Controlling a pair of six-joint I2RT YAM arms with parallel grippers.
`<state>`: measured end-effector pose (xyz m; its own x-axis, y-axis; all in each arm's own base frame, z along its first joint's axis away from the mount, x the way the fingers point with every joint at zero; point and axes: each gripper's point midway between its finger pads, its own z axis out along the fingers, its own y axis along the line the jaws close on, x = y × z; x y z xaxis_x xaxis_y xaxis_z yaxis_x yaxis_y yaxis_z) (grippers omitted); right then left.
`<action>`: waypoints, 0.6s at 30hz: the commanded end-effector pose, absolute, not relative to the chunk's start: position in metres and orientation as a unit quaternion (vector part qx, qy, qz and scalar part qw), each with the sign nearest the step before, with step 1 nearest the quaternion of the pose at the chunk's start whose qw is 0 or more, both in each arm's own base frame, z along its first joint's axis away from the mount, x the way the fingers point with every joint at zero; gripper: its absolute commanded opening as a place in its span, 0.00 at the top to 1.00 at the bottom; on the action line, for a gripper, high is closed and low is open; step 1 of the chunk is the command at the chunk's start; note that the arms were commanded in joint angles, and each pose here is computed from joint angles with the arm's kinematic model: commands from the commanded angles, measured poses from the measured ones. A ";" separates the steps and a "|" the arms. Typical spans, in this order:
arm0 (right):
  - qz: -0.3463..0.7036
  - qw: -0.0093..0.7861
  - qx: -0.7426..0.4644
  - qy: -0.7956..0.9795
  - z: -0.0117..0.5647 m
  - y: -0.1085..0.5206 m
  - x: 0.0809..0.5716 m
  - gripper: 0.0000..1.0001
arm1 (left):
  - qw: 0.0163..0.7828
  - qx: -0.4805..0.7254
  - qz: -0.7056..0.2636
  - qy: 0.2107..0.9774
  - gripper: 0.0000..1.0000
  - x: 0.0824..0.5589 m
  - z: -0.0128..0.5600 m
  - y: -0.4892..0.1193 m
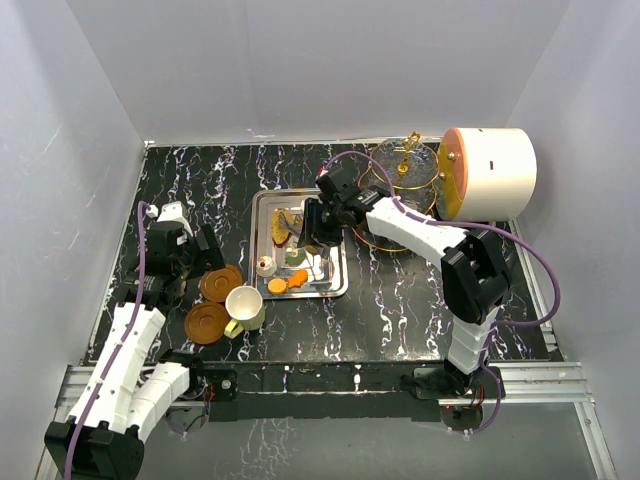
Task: Serve the afternoon tea
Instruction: Pick up the desert from the tray.
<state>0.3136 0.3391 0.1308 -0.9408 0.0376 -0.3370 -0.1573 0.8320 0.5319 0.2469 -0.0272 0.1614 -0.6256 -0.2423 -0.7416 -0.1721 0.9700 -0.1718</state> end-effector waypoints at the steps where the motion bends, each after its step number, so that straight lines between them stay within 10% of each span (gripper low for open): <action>1: 0.317 0.196 -0.039 0.927 0.152 0.349 0.319 0.59 | 0.429 -0.120 -0.038 0.895 0.01 0.247 0.165 -0.024; 18: 0.347 0.194 -0.049 0.916 0.153 0.364 0.324 0.67 | 0.428 -0.119 -0.037 0.895 0.01 0.247 0.164 -0.024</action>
